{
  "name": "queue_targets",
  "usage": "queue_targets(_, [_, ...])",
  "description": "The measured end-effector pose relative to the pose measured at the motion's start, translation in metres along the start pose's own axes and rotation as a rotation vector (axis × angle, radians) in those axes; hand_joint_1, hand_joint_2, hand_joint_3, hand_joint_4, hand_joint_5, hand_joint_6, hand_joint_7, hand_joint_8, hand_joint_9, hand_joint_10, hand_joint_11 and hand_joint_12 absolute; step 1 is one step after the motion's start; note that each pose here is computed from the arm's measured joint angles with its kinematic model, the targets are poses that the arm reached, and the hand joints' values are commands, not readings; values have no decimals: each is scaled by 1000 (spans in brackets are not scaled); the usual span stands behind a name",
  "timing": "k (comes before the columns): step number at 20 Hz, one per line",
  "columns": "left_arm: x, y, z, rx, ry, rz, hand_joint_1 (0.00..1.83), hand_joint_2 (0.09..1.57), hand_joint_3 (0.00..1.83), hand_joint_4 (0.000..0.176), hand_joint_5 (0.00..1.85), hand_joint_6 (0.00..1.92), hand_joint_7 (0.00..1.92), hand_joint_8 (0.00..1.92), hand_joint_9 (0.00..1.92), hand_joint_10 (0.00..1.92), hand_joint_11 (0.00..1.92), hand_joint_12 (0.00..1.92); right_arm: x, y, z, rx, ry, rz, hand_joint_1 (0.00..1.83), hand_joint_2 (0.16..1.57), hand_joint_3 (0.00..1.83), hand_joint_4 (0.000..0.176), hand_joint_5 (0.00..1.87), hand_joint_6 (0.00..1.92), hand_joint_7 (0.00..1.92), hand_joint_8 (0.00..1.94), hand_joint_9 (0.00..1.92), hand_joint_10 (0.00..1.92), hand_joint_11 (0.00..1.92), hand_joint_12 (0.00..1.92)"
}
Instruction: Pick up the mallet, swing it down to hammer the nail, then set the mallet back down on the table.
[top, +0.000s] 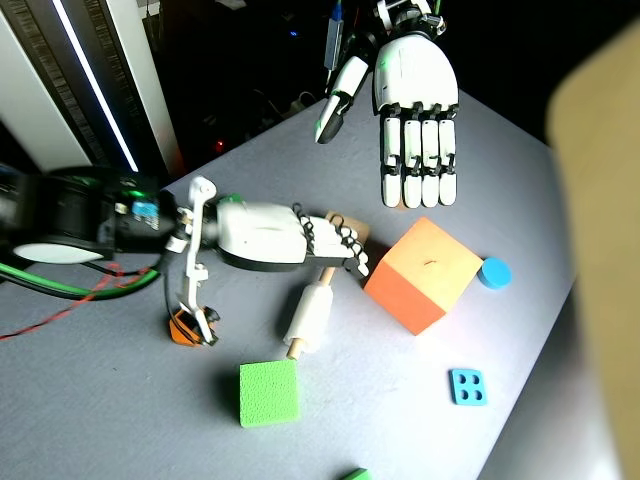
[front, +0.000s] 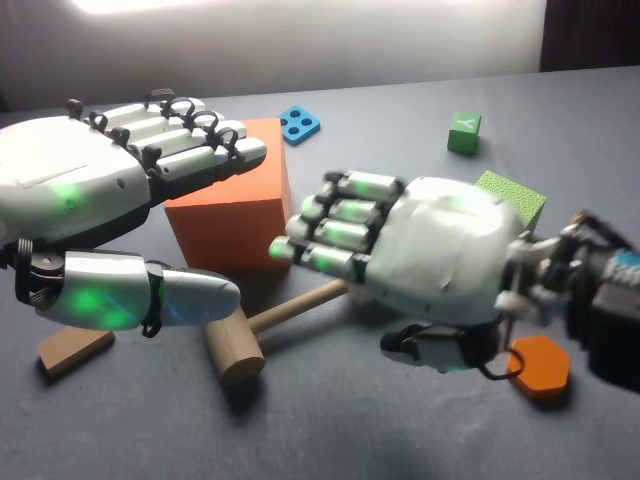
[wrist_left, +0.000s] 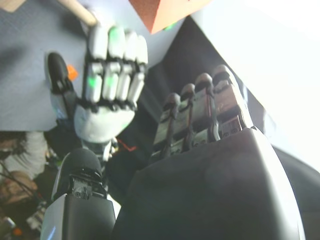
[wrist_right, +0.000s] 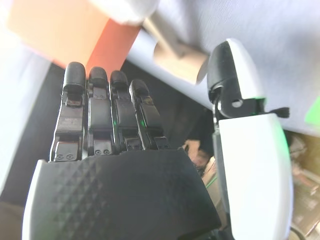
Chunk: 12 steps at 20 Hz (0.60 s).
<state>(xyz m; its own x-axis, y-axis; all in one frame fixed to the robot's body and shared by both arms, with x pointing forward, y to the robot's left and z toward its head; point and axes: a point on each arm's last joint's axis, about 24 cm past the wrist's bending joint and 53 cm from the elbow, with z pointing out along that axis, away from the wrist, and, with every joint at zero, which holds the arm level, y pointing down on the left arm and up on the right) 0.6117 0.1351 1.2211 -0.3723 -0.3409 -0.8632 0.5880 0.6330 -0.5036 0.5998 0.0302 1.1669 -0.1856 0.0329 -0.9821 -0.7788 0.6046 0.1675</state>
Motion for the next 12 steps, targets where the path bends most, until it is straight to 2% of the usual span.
queue_targets(1, [0,0,0,-1,0,0,37,1180,4,0,182,22,238,83,221,3,2,336,-8,-5,-7,27,-7,46,678,1103,0,0,228,27,309,24,342,45,0,978])
queue_targets(2, [1,1,-1,-3,3,0,62,1175,1,0,259,19,340,46,288,7,0,455,-18,-12,-14,58,-5,94,666,1085,0,0,280,33,375,33,412,63,0,1115])
queue_targets(3, [1,1,-2,-5,4,0,116,1188,3,0,351,45,445,58,364,28,0,558,-23,-17,-22,82,2,110,657,1072,1,0,340,22,459,73,466,226,25,1240])
queue_targets(4, [1,1,-2,-5,5,1,213,1161,2,0,439,158,499,316,458,168,0,857,-25,-21,-29,103,16,111,612,1063,0,0,380,35,466,194,364,605,42,1318])
queue_targets(5, [1,1,-2,-6,5,1,234,1144,0,0,422,446,356,898,325,793,0,1185,-25,-23,-37,126,37,126,623,1056,0,0,398,74,329,601,264,938,46,1402])
queue_targets(6, [1,1,-2,-6,5,1,228,1141,1,0,358,968,276,1460,195,1493,0,1705,-25,-21,-43,138,56,166,662,1049,0,0,229,667,123,1196,137,1398,35,1699])
queue_targets(7, [1,1,-2,-6,5,1,234,1133,0,0,203,1901,206,1914,215,1917,201,1919,-35,-22,-55,159,54,184,693,1024,0,0,78,1837,113,1914,246,1911,388,1919])
queue_targets(8, [1,1,-2,-6,5,1,234,1133,0,0,203,1901,206,1914,215,1917,201,1919,-35,-22,-55,159,54,184,693,1024,0,0,78,1837,113,1914,246,1911,388,1919])
queue_targets(9, [1,1,-2,-6,4,1,215,1137,1,0,142,1773,141,1920,179,1920,197,1921,-44,-26,-63,184,34,164,707,1024,0,0,114,1904,130,1936,253,1919,423,1921])
queue_targets(10, [1,1,-2,-6,4,1,191,1148,3,0,150,1491,118,1921,177,1921,193,1921,-48,-32,-69,211,23,172,689,1027,0,0,140,1918,127,1940,252,1921,443,1921])
queue_targets(11, [0,1,-1,-5,1,1,101,1201,9,0,331,1328,349,1799,311,1921,237,1921,-50,-37,-75,230,19,166,646,1025,0,0,197,1920,216,1941,353,1921,557,1921])
queue_targets(12, [-3,0,-1,-3,-4,0,31,1263,20,0,908,1703,877,1897,741,1921,503,1921,-52,-45,-82,253,14,168,588,1041,3,0,251,1921,286,1941,464,1921,685,1921])
